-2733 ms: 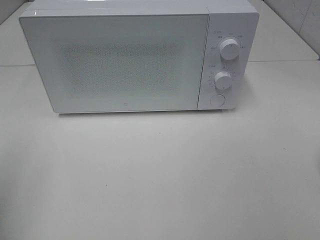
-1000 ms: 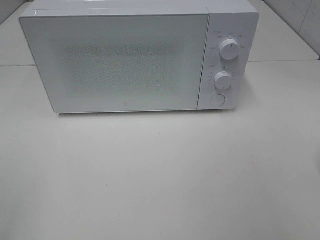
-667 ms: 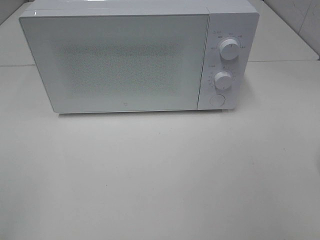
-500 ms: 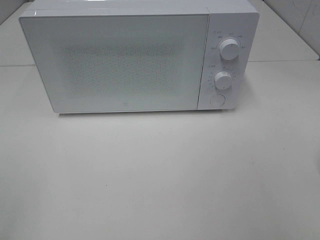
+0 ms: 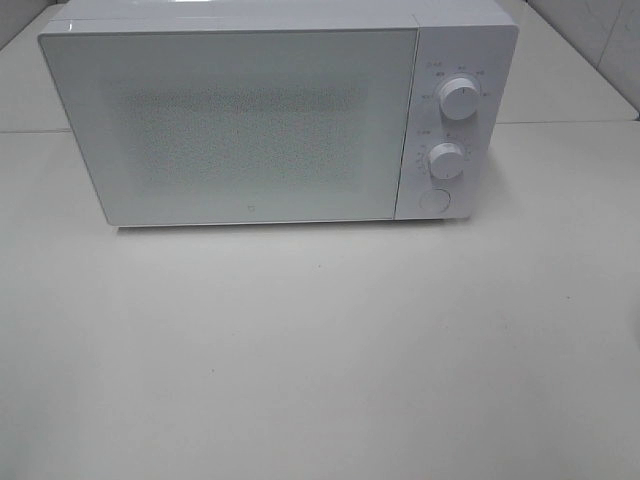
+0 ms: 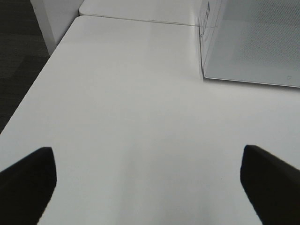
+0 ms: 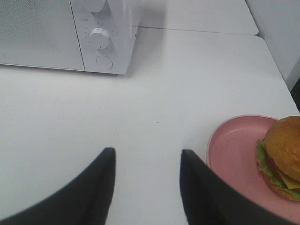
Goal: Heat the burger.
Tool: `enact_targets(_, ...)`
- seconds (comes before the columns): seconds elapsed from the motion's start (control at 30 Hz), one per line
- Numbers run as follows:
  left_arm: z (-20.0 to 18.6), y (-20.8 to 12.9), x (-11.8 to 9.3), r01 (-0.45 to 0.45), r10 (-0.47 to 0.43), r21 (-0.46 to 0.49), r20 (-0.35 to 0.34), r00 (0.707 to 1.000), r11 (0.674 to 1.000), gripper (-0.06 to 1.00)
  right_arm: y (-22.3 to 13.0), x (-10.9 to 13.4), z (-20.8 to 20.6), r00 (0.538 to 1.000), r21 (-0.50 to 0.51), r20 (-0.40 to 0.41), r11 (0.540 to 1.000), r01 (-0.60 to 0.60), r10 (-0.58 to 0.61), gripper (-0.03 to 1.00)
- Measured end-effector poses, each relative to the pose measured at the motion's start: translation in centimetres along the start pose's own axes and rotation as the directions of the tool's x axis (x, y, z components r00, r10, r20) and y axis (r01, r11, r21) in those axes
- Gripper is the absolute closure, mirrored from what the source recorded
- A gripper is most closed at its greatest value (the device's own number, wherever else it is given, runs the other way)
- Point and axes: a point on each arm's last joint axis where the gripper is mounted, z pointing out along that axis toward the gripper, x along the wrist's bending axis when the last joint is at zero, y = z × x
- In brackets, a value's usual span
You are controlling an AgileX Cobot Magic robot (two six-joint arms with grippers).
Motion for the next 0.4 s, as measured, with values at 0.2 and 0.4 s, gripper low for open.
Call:
enact_targets(0.2, 0.0, 0.0, 0.0, 0.0, 0.0, 0.0, 0.0, 1.0, 1.0, -0.04, 0.0, 0.0, 0.0, 1.0, 0.0, 0.0, 1.0, 0.0, 0.0, 0.5)
enact_targets(0.4, 0.0, 0.0, 0.0, 0.0, 0.0, 0.0, 0.0, 1.0, 1.0, -0.04, 0.0, 0.0, 0.0, 1.0, 0.0, 0.0, 1.0, 0.0, 0.0, 0.5)
